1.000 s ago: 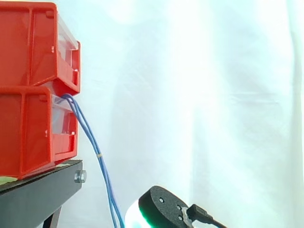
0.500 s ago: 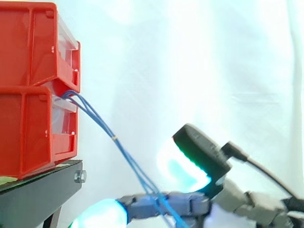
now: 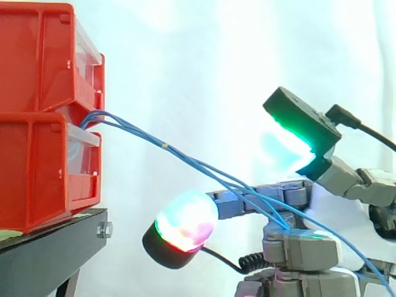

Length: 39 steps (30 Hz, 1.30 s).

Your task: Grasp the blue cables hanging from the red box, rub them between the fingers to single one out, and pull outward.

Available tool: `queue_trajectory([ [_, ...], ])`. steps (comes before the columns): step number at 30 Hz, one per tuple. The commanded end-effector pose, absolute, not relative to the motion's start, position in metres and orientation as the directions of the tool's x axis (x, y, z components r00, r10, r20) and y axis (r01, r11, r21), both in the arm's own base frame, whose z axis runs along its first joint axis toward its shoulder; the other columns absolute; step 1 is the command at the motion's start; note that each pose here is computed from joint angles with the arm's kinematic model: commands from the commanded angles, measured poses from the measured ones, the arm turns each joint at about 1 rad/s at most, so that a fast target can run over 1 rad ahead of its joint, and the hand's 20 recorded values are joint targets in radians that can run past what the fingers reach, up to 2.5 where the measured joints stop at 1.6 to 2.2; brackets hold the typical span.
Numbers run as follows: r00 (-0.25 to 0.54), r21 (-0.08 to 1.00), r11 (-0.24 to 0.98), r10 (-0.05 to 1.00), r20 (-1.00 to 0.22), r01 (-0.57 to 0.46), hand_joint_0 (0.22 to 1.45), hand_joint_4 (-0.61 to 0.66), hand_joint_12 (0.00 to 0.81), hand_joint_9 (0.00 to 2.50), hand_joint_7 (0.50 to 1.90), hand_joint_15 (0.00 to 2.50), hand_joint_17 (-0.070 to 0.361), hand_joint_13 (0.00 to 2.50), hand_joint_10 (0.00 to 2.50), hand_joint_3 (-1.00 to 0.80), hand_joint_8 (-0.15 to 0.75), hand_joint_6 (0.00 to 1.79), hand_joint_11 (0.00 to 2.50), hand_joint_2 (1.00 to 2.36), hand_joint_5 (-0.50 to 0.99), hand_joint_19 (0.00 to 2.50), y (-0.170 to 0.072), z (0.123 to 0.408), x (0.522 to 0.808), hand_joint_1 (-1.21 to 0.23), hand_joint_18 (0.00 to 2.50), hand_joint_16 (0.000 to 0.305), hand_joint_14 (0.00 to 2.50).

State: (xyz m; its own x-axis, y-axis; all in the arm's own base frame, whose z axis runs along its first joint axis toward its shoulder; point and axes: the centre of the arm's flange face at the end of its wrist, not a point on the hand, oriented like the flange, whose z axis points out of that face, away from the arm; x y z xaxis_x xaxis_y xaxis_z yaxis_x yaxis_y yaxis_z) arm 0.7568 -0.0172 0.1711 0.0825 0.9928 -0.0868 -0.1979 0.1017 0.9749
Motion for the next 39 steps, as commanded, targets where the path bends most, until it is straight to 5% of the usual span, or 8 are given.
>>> queue_trajectory([
  [1, 0.075, 0.985, 0.095, 0.994, -0.085, -0.143, 0.55, 0.21, 0.338, 1.36, 1.03, 1.32, 0.102, 1.40, 0.02, -0.50, 0.263, 0.50, 1.24, 1.00, -0.11, 0.78, -0.017, 0.176, 0.759, -0.63, 0.74, 0.045, 0.02],
  [20, 0.074, 0.996, 0.061, 0.996, -0.057, -0.057, 0.57, 0.18, 0.370, 1.27, 1.13, 1.17, 0.101, 1.19, 0.02, -0.48, 0.257, 0.50, 1.30, 1.00, -0.09, 0.76, 0.010, 0.201, 0.789, -0.66, 0.69, 0.045, 0.03],
  [31, 0.062, 0.998, 0.014, 0.998, -0.011, -0.057, 0.59, 0.17, 0.366, 1.26, 1.38, 1.16, 0.099, 1.17, 0.02, -0.39, 0.261, 0.50, 1.31, 1.01, -0.07, 0.77, 0.014, 0.207, 0.792, -0.67, 0.68, 0.044, 0.03],
  [39, 0.068, 0.998, -0.003, 0.998, 0.007, -0.056, 0.58, 0.20, 0.368, 1.24, 1.32, 1.15, 0.101, 1.16, 0.02, -0.43, 0.264, 0.50, 1.28, 1.01, -0.08, 0.77, 0.007, 0.210, 0.793, -0.66, 0.67, 0.045, 0.03],
])
